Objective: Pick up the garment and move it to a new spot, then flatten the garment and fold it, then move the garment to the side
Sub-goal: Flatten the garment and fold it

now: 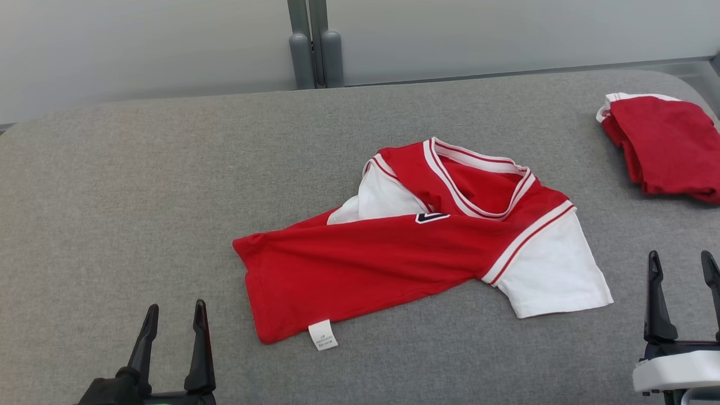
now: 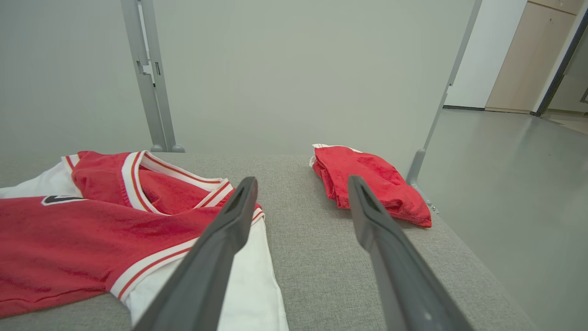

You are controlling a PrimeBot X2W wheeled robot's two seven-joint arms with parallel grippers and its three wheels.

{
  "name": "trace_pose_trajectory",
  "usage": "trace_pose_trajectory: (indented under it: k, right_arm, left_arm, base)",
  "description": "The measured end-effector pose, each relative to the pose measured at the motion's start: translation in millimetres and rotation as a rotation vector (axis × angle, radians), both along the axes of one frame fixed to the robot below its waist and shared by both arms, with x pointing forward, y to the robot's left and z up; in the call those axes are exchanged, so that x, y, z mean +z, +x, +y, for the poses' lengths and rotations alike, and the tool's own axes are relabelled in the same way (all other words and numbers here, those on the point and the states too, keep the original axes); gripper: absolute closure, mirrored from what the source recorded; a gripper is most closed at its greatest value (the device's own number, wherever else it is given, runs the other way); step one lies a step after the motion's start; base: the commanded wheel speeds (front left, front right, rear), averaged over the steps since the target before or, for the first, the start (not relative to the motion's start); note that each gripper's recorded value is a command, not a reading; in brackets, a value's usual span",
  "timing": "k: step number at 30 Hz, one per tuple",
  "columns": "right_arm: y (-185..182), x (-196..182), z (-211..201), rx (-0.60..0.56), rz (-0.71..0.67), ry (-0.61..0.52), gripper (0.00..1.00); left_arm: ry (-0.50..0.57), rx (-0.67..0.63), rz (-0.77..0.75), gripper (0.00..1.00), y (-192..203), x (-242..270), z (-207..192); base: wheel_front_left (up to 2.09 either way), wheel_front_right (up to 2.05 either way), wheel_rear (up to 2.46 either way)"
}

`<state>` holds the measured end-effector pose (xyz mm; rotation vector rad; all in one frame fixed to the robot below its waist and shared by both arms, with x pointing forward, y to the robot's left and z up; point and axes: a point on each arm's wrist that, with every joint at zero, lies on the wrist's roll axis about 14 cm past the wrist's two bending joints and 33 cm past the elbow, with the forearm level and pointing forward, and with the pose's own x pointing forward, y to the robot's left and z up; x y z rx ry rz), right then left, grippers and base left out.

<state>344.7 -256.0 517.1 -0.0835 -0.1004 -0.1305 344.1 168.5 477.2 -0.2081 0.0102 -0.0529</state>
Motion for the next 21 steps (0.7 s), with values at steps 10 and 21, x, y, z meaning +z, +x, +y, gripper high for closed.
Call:
trace_pose_trajectory:
  k: [10,21]
  right_arm:
    - [11.1,-44.5,-11.3,0.033,0.166,0.002,0.0]
    - [27.8,-125.9,2.8,0.167,0.626,-0.019,0.0]
  left_arm:
    - [-0.037,-0.081,0.07,0.0,4.0,-22.0,-28.8]
    - [-0.097,-0.272,0.394,0.0,0.5,-85.1,-84.9]
  base:
    - [0.0,0.0,0.0]
    - [0.0,0.0,0.0]
